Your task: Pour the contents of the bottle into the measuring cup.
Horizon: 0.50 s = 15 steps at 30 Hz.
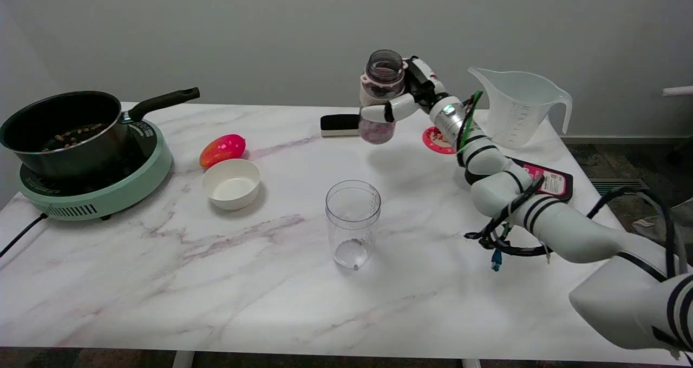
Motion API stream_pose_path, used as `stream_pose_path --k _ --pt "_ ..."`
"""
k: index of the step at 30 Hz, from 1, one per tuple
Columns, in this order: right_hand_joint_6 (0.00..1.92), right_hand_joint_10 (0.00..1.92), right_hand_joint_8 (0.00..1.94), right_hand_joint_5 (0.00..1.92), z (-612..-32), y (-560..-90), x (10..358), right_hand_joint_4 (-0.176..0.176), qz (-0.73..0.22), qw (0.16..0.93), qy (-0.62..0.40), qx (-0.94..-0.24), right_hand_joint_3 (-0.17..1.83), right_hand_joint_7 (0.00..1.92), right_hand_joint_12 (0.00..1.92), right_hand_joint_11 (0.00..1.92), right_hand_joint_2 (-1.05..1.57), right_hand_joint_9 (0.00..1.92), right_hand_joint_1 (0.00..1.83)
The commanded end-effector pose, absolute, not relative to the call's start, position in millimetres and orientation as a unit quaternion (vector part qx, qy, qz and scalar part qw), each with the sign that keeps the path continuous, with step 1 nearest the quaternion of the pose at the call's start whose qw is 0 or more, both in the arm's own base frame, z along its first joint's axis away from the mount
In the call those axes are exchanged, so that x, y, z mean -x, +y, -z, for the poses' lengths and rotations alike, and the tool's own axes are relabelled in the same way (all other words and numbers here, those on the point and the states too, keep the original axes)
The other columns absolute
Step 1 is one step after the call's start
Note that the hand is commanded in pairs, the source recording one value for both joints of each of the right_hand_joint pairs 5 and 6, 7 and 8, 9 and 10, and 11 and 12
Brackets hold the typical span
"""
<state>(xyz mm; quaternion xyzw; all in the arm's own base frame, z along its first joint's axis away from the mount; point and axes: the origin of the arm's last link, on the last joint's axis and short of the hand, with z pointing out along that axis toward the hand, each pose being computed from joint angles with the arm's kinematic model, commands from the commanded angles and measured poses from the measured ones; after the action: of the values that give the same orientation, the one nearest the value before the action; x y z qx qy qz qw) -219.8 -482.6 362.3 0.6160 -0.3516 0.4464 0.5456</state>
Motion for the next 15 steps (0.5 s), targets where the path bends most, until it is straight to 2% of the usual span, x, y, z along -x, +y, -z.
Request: stream_pose_path --k 1,15 --pt "1.0 1.06 1.19 1.0 -416 -415 177 0.0 -0.418 0.604 -0.231 -0.638 0.95 1.19 0.81 0.81 0.28 1.06 1.47" --pt "1.0 1.07 1.2 1.0 -412 -370 161 0.0 -0.348 0.643 -0.168 -0.661 0.99 1.2 0.82 0.82 0.27 1.07 1.48"
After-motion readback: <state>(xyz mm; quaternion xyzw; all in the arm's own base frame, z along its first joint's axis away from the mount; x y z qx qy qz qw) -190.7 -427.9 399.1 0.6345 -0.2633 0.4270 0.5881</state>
